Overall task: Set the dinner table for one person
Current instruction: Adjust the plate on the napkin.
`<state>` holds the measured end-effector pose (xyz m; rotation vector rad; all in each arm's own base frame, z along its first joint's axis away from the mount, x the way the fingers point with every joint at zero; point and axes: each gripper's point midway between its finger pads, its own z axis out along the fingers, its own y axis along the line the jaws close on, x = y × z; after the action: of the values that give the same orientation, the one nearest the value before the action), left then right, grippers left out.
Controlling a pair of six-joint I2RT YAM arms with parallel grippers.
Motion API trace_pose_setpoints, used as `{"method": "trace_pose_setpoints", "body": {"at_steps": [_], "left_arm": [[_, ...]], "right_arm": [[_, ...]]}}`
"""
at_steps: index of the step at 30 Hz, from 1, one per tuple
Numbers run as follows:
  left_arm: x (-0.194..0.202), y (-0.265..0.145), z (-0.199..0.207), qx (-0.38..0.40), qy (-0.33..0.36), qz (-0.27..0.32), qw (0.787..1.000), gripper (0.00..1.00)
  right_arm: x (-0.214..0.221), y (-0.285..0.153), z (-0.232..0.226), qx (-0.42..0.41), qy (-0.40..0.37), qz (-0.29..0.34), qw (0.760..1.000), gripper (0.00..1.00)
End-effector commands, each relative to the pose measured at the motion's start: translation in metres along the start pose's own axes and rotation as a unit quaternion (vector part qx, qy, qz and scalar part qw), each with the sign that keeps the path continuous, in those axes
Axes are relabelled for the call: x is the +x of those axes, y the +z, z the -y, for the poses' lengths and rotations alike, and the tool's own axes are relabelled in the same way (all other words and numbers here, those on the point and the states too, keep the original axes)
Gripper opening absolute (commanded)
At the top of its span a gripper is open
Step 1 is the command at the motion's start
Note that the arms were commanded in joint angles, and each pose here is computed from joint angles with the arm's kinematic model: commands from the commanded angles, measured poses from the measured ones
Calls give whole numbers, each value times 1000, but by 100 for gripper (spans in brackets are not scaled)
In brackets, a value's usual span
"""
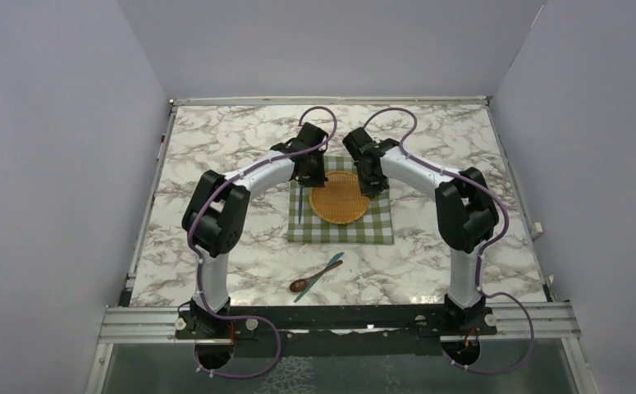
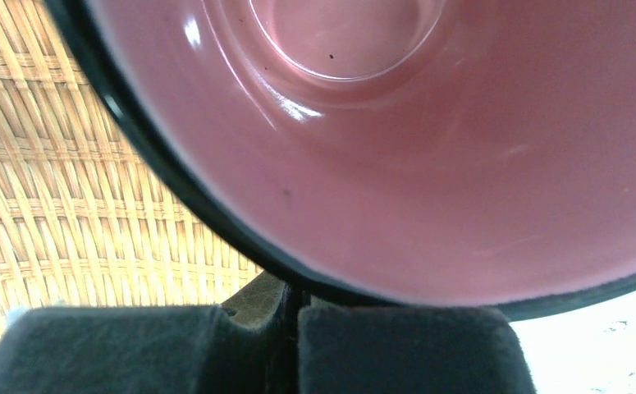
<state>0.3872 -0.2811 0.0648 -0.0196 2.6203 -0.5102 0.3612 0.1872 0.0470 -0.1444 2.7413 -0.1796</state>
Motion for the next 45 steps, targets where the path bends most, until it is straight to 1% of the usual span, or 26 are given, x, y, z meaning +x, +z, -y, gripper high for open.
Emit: {"method": "trace_pose_setpoints", "body": {"at_steps": [1,5,10,15,24,39,45], "left_arm": [[-6,-2,9,12,0,6,1000,0],[-6,-2,10,12,0,6,1000,0],[-8,-4,12,16,-1,7,1000,0],[-8,-3,13,18,-1,5,1000,0],[-6,-3,13,19,-1,1,1000,0],[-3,-2,11,16,-1,-4,1000,0],[-3,-2,11,15,-1,-3,1000,0]], "right_arm": [[-1,10,-12,-23,-1,-6,1000,1],[4,12,-12,-24,-3,-13,1000,1],[7,13,2,11,-2,-14,1000,1],[16,19,4,16,-7,-22,1000,1],[24,25,-6,-7,0,-38,999,1],[18,27,-20,-36,0,-39,999,1],[17,27,-20,-35,-2,-39,999,1]]}}
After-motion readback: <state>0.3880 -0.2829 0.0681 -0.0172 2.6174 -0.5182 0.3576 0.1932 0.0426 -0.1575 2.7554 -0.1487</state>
